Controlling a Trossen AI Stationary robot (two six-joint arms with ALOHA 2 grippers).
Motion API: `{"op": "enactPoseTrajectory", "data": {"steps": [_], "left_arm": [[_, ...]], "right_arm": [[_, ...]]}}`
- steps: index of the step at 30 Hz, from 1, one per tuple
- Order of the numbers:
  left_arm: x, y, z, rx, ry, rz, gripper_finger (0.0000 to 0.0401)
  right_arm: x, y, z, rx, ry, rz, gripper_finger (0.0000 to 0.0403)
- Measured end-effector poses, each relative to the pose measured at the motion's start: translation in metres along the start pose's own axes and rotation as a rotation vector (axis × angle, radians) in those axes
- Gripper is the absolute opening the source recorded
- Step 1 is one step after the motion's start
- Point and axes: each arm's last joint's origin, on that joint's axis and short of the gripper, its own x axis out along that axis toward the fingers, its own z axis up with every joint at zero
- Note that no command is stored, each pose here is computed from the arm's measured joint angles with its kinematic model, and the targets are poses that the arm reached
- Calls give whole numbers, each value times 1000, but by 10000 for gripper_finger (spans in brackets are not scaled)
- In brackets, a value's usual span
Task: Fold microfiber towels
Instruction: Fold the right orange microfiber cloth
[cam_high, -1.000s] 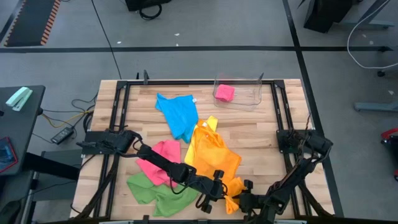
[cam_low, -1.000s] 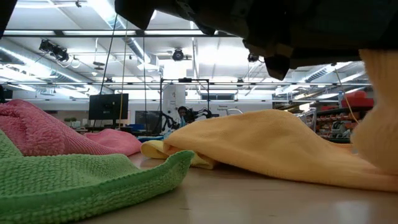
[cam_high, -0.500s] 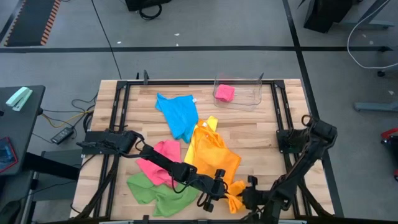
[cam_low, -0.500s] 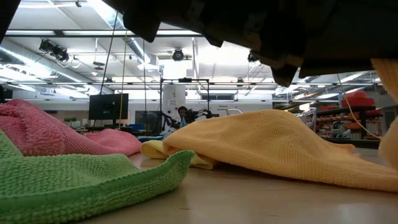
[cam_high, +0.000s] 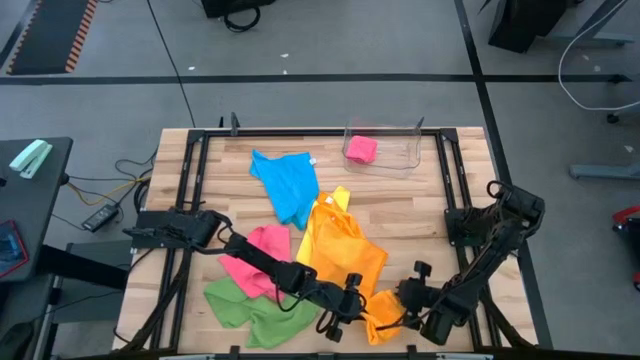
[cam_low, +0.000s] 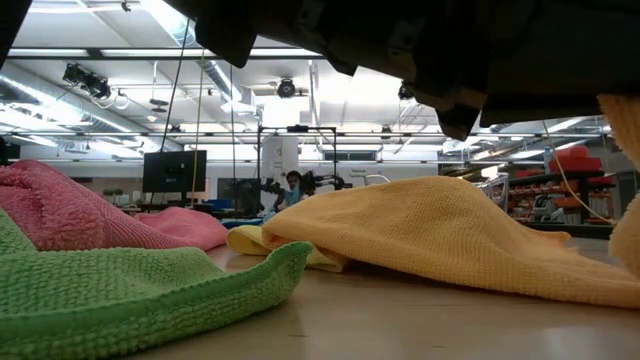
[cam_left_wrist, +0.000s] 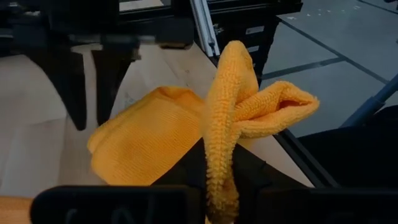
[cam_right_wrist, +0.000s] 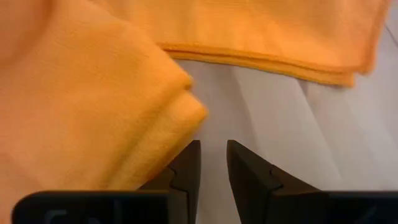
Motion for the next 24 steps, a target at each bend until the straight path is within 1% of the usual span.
{"op": "enactPoseTrajectory", "data": {"steps": [4,10,13,20,24], "left_arm": [[1,-1,-2,1,5,-2,50],[1,1,0,-1,-9,0,40],[1,4,1,-4,-27,9,41],[1,13,3,-3,-44,23,50],[3,21,15,14,-73,40,44]], "right_arm": [[3,-3,-10,22,-7,23,80],[12,-7,-20,57,-47,93,72],[12,-6,-19,81,-47,108,69],[13,-6,-19,68,-43,108,67],[13,-6,-18,70,-41,108,67]]}}
